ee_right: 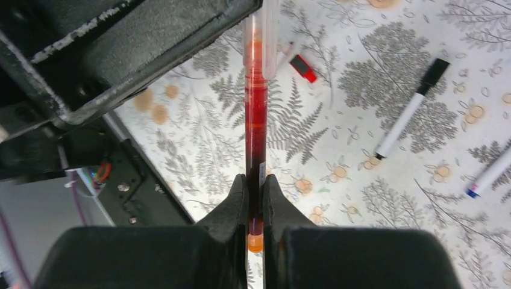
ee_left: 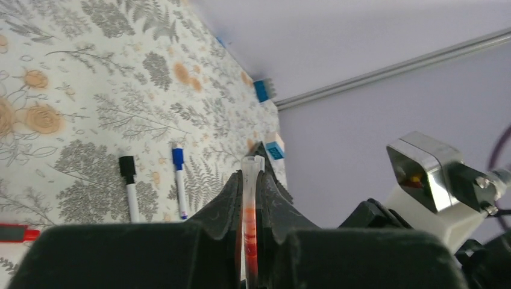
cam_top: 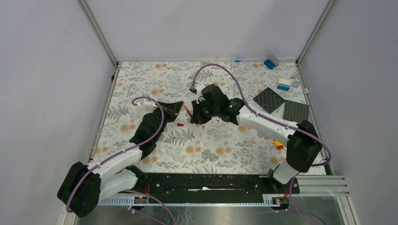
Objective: Insert the pens into the pen caps
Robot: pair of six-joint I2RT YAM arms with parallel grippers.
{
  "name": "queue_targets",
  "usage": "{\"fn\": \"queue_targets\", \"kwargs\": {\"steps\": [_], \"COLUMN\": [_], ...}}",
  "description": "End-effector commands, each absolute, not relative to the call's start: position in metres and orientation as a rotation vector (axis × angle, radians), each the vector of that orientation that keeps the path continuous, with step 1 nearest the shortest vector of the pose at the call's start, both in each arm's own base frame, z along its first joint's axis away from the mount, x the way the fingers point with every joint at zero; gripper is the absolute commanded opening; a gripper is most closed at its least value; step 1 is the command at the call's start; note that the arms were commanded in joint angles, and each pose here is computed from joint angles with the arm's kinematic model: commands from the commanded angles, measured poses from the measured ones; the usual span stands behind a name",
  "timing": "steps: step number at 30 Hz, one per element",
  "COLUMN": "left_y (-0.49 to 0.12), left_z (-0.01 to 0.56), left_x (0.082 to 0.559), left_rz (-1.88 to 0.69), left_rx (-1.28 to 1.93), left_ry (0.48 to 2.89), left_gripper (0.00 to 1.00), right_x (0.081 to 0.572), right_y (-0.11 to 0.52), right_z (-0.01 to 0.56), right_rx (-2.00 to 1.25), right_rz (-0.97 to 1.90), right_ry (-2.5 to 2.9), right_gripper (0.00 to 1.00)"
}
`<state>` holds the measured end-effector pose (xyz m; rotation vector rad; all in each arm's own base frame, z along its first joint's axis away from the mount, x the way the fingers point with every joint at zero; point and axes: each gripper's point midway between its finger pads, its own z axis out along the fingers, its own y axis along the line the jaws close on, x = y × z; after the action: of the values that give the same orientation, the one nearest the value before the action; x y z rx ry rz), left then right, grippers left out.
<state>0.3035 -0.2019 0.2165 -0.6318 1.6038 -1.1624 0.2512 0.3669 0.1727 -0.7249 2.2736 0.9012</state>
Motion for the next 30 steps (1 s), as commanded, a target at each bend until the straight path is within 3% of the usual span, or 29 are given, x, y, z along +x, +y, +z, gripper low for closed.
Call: {"fn": "queue_targets", "kwargs": {"steps": [1,9,22,26,30], "left_y": [-0.259,-0.258,-0.247,-0.240,-0.227], "left_z": [0.166,0.165,0.216,0.228,0.243], "left_x": [0.249,0.250,0.245,0.242,0.237], "left_rz": [-1.224,-1.173,-1.224,-1.217,-1.190], "left_rx": [-0.472,-0.450,-0.342,-0.326,-0.302], "left_ry": [1.998,2.029,1.823,1.781,1.725], "left_gripper": [0.00,0.00,0.01,0.07,0.28], "right_x": [0.334,0.328,0.278,0.269,0.260], "right_y": [0.384,0.388,0.379,0.372,0.364], "right_z": [0.253,0.246,0.224,0.226,0.236], "right_rx": [-0.553,-0.607,-0.698,-0.693,-0.687], "right_rz": [0.677,0.700,0.897,0.918,0.935], "right_ry": [1.940,1.950,1.912,1.896,1.863], "right_gripper": [0.00,0.00,0.00,0.00,0.00]}}
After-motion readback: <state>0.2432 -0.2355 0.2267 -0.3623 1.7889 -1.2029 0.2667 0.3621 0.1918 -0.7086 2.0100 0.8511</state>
